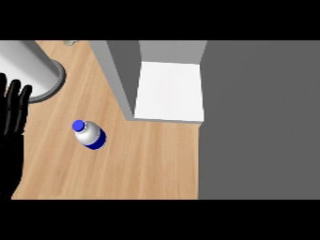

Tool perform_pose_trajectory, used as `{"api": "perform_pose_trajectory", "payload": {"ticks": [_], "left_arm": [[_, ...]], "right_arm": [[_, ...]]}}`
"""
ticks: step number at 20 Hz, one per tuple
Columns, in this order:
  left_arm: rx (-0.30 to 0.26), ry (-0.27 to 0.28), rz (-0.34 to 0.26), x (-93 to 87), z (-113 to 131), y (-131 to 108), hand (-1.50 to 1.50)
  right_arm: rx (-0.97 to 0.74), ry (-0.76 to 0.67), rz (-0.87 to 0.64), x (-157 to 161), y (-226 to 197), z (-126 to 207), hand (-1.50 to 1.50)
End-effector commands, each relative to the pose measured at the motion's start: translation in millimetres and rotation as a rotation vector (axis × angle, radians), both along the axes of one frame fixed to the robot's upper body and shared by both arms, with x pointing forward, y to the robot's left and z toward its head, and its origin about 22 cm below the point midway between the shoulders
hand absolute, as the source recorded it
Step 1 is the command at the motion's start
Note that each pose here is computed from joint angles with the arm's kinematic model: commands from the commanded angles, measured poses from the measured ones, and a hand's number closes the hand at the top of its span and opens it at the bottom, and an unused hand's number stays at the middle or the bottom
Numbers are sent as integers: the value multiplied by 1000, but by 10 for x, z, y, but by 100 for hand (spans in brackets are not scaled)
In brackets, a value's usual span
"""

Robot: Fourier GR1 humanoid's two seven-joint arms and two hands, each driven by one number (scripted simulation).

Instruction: Pick up the bottled water, place it into the cabinet and close the cabinet

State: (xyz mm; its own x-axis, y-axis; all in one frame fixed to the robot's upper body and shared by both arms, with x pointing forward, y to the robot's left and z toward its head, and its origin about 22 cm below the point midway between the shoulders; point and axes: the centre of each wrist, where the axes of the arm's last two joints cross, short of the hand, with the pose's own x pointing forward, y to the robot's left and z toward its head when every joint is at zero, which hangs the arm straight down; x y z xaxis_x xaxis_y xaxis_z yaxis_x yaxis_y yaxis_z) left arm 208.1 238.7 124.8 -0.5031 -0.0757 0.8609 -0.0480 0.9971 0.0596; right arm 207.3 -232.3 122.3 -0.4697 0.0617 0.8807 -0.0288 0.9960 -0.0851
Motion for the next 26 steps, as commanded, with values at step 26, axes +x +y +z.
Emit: {"api": "perform_pose_trajectory", "payload": {"ticks": [26], "left_arm": [[-245,266,34,-579,434,-1315,-150]], "right_arm": [[111,173,229,-1135,-316,490,-150]]}}
